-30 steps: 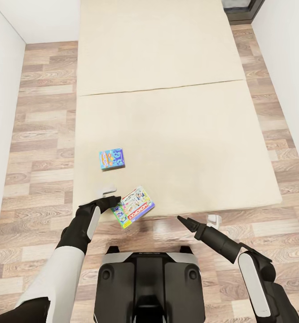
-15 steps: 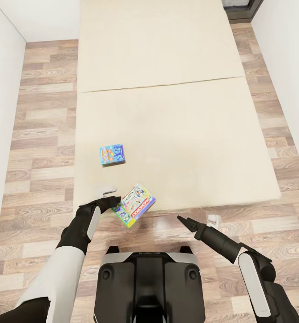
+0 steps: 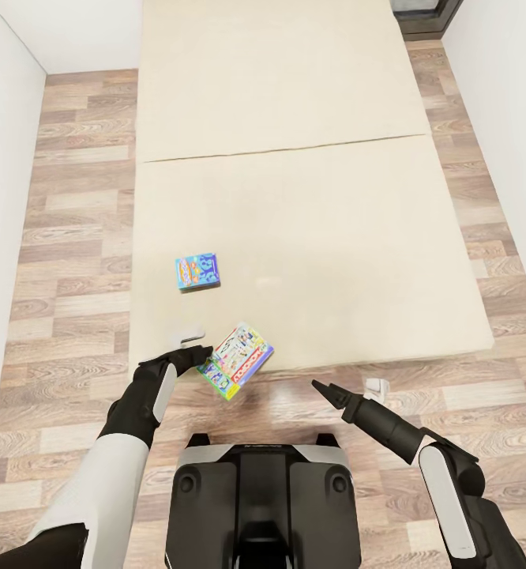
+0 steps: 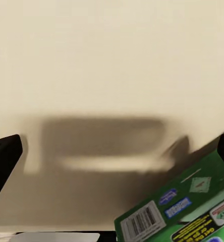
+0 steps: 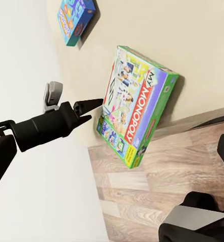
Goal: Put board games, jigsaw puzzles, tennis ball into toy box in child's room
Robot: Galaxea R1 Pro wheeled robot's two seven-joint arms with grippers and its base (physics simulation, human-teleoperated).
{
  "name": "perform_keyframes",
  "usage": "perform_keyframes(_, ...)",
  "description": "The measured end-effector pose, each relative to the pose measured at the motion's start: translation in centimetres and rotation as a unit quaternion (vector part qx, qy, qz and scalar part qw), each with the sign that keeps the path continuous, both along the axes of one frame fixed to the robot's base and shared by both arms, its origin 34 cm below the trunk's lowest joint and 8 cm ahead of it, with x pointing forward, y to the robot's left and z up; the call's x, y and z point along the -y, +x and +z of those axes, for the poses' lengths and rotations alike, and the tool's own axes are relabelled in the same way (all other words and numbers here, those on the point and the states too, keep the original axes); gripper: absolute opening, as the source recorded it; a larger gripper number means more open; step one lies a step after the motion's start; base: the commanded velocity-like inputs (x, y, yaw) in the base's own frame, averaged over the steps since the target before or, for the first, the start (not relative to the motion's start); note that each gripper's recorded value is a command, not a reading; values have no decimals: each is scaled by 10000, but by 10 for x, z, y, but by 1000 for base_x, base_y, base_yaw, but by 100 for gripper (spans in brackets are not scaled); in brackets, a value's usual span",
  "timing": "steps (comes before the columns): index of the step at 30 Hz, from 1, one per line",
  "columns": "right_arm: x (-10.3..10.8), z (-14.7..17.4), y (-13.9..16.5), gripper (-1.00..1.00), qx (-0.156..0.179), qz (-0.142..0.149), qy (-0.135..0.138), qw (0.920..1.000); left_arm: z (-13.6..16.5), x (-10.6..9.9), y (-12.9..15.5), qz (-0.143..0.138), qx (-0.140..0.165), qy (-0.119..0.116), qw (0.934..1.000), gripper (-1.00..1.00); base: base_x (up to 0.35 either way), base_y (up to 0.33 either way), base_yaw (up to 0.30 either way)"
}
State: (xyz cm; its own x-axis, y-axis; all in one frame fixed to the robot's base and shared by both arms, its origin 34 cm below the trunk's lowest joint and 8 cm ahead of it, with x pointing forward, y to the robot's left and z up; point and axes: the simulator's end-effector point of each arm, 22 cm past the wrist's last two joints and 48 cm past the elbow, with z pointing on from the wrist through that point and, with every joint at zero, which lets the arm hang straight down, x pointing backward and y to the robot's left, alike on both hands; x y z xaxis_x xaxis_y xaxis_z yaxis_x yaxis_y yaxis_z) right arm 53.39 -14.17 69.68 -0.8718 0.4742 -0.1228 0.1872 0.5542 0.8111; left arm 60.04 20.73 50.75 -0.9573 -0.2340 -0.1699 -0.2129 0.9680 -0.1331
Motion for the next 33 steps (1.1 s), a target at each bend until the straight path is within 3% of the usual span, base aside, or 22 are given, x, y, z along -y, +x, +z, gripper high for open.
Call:
perform_keyframes(25,-4,-2,-3,100,-38,44,27,10000,0,-3,0,67,5,1,10000,100,0,0,0)
perform_keyframes(33,-5,-2,-3,100,-40,51,25,10000,12,-26,20,350,226,119,9991,100,0,0,0)
